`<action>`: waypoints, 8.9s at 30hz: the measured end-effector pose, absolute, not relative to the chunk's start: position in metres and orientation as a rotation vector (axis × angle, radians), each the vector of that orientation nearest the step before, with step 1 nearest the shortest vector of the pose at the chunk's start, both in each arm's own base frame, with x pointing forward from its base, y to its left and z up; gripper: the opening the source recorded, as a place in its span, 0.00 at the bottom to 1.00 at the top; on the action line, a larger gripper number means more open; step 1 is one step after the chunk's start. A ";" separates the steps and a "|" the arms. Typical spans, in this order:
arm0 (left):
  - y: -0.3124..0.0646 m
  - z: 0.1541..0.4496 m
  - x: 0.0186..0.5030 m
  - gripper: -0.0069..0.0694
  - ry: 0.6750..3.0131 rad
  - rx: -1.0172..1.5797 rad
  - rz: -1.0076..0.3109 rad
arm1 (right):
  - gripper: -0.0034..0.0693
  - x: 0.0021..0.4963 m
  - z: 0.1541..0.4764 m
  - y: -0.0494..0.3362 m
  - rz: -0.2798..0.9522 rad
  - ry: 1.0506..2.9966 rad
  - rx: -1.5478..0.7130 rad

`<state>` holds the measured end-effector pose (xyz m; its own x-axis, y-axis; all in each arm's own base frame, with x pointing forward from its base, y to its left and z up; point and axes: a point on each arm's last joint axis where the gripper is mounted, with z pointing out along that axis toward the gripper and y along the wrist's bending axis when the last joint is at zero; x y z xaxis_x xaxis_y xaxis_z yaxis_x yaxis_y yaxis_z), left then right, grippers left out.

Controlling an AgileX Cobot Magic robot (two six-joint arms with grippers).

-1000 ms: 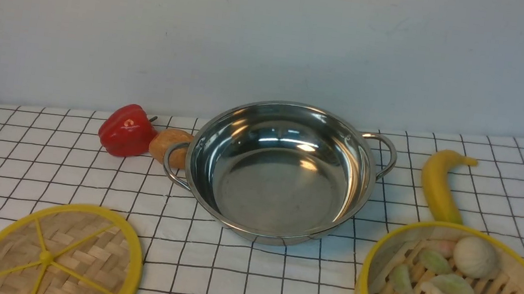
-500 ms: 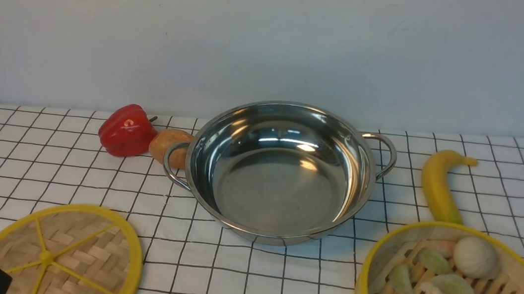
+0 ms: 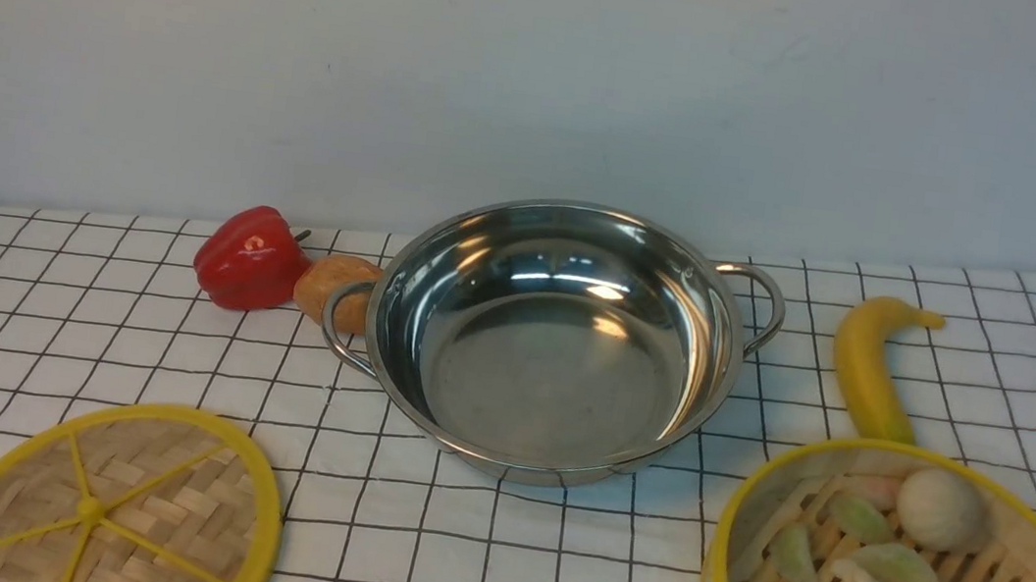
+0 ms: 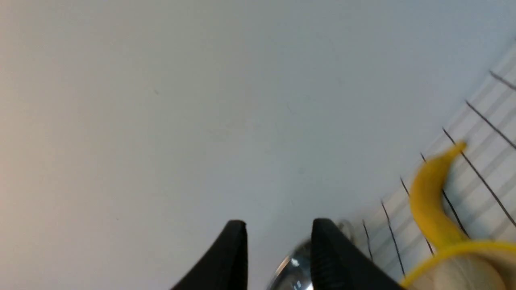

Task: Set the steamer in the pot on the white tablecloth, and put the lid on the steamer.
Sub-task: 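Reach for and grasp the rim of the bamboo steamer holding the buns with the right gripper, then place the bamboo steamer basket of food into the steel pot with the right gripper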

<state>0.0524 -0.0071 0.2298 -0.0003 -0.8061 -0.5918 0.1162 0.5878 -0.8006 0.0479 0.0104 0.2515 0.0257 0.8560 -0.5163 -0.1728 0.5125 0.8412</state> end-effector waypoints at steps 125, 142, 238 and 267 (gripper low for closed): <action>0.022 0.281 0.234 0.41 2.863 0.116 -0.257 | 0.38 0.221 0.283 -0.023 0.155 2.764 0.232; 0.019 0.282 0.235 0.41 2.845 0.092 -0.314 | 0.38 0.226 0.238 -0.021 0.220 2.822 0.278; 0.017 0.283 0.235 0.41 2.835 0.080 -0.344 | 0.17 0.323 0.288 0.008 0.230 2.894 0.052; 0.017 0.283 0.235 0.41 2.841 0.081 -0.347 | 0.17 0.465 0.253 0.181 0.512 2.747 -0.246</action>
